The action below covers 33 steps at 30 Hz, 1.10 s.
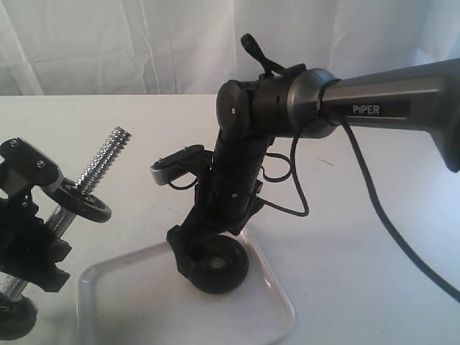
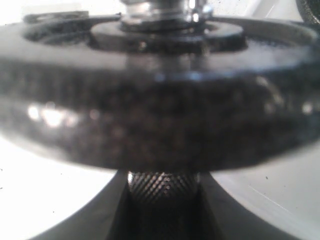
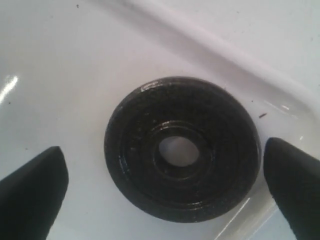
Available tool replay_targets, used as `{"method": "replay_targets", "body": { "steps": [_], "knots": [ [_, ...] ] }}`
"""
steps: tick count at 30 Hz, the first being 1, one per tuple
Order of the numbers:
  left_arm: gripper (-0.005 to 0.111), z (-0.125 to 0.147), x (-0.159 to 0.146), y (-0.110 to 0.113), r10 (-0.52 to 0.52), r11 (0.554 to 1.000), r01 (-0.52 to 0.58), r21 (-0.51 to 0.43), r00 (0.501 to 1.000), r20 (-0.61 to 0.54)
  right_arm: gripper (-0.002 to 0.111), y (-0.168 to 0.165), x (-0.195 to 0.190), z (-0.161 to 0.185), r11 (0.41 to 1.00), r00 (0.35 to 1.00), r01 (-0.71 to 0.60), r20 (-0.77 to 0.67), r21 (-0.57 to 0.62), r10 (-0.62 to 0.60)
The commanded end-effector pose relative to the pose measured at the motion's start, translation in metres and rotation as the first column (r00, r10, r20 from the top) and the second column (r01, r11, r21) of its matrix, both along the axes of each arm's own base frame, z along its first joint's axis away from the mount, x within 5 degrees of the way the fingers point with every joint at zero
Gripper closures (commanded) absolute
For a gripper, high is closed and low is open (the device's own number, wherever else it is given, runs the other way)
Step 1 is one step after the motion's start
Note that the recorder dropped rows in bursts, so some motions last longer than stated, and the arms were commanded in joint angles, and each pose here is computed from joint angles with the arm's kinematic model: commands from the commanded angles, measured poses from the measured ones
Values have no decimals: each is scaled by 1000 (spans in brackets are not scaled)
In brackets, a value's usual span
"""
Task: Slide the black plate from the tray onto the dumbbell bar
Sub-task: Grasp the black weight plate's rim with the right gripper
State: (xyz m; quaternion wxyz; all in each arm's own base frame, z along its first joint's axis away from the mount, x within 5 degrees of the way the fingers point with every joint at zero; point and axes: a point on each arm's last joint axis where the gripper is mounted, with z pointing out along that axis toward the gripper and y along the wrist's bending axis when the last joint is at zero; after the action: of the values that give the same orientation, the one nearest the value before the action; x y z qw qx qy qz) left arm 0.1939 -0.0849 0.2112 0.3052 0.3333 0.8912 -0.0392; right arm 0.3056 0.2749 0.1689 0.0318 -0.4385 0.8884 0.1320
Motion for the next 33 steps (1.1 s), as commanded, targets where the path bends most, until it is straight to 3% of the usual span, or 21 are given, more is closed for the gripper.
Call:
{"method": "replay_targets", "body": {
  "steps": [1, 11, 24, 33],
  "knots": [
    [107, 28, 11, -4, 47, 995, -28, -100, 980, 192, 5, -2, 4, -9, 999, 1000, -18, 13, -40, 18],
    [107, 28, 11, -4, 47, 995, -28, -100, 980, 193, 5, 0, 5, -14, 999, 1000, 6, 17, -45, -5],
    [107, 29, 12, -4, 48, 994, -28, -103, 978, 201, 5, 17, -7, -24, 995, 997, -61, 48, -75, 65],
    [107, 29, 11, -4, 51, 994, -31, -104, 979, 195, 5, 15, -5, -27, 989, 995, -47, 84, -140, 59]
  ]
}}
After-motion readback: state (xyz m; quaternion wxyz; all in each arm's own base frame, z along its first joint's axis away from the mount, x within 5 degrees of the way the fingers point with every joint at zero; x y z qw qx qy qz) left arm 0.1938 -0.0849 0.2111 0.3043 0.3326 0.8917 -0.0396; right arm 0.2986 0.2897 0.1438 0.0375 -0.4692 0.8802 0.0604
